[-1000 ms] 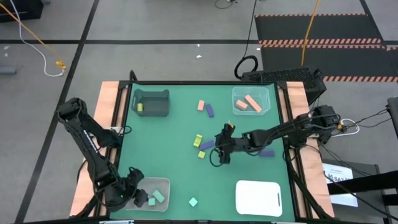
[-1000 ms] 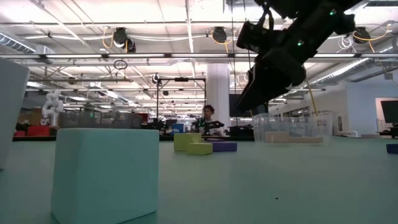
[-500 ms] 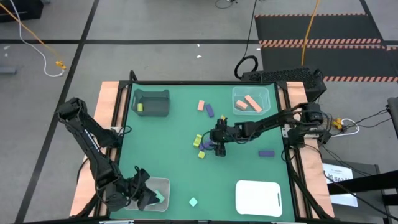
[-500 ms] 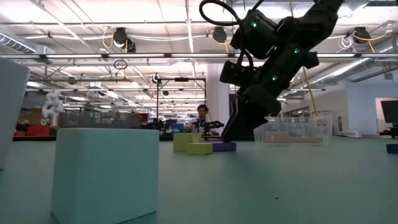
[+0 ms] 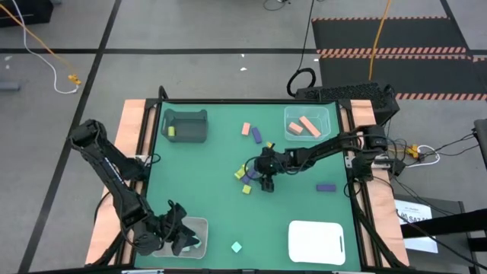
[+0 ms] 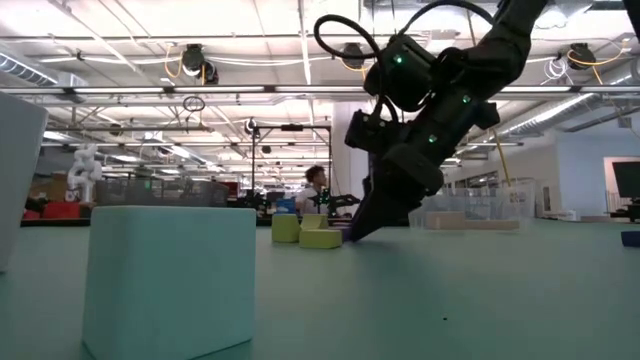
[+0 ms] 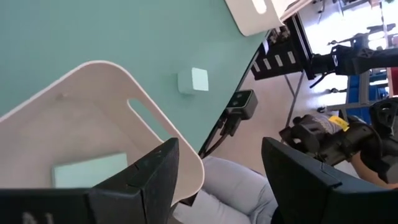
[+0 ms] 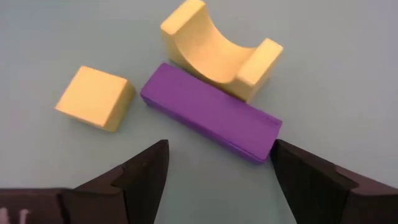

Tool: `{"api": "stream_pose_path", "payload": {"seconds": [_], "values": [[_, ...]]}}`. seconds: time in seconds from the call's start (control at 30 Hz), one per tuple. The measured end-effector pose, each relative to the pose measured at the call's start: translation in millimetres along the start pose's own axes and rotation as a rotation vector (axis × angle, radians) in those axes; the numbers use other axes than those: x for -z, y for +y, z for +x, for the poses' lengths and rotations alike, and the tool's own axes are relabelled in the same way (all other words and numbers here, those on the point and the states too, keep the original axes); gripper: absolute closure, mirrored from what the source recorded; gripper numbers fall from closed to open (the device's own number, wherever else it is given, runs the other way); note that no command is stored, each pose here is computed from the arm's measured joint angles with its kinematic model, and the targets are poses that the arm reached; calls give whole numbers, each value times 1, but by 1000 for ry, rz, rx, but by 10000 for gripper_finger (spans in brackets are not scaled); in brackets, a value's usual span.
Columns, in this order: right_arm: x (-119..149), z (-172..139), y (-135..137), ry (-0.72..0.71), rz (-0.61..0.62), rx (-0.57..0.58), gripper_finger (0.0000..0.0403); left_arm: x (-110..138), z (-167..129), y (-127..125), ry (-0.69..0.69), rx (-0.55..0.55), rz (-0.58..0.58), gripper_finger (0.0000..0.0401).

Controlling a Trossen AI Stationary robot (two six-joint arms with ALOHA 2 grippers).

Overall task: Sort & place blocks by color
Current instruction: Put the middle violet block into the white bin

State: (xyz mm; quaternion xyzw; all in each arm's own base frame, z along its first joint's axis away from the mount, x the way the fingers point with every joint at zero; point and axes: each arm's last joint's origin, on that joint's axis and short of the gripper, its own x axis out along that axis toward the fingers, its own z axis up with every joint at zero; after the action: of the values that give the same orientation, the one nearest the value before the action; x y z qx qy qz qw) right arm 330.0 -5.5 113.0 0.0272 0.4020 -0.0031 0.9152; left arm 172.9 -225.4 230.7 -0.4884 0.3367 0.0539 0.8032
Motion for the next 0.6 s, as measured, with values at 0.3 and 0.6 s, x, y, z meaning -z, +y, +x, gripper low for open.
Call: {"api": "stream_pose_path", "payload": {"seconds": [0.3,0.6], "values": [[-7,0,1,-77,-96,1,131,0,0,0,0,-1,5,171],[-8,0,-1,-87,-147,-44,131,-2,1,0,-7,-4,16,171]]}}
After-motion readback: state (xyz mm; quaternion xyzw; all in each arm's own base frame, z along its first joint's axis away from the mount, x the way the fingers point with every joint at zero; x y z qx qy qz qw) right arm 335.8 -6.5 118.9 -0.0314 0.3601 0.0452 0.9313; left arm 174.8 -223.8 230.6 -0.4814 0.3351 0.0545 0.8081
